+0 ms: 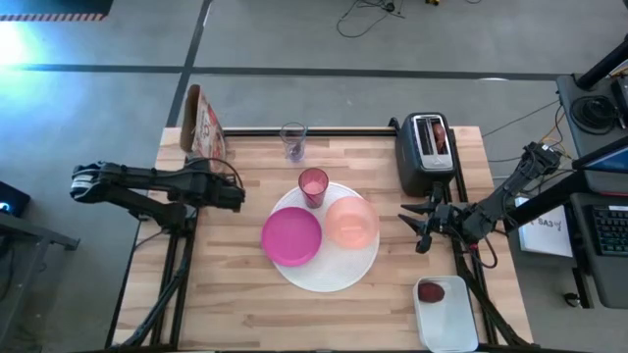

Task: Arrange a breakfast setting
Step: Pour the cereal from the cereal box into the orange bowl on the placemat

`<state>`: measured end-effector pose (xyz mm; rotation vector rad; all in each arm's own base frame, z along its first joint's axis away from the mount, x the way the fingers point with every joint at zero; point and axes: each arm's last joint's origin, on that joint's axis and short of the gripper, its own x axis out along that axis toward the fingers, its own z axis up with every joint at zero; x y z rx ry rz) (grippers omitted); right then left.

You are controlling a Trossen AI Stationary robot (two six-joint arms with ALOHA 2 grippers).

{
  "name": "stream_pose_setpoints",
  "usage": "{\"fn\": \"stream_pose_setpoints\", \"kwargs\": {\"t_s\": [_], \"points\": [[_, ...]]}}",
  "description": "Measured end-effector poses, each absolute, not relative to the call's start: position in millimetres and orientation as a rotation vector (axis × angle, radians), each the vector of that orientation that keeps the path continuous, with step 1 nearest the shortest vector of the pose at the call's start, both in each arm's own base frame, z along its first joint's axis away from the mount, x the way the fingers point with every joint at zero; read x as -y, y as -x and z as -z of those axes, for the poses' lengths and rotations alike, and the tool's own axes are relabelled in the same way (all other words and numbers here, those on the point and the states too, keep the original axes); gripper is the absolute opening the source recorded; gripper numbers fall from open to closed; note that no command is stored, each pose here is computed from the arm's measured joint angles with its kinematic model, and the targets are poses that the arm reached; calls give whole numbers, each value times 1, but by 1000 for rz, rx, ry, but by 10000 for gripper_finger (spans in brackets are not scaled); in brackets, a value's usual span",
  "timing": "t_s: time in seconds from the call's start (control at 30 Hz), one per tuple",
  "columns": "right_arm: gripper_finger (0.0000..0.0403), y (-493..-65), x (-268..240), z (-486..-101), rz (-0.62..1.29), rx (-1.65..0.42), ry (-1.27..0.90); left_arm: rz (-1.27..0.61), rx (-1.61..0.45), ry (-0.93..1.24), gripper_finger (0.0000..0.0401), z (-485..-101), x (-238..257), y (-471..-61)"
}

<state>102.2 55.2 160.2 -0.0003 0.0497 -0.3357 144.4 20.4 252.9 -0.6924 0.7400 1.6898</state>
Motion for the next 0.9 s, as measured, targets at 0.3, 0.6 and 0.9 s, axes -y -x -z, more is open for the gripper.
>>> {"fn": "stream_pose_setpoints", "kwargs": {"t_s": [0.3, 0.6, 0.9], "points": [[128, -102, -55, -160, 336, -50, 0, -1739, -597, 483, 256, -243, -28, -141], [128, -102, -55, -160, 336, -50, 0, -1790, -415, 356, 256, -204, -32, -133], [128, -102, -55, -160, 336, -50, -1, -1717, -256, 183, 256, -173, -34, -128]]}}
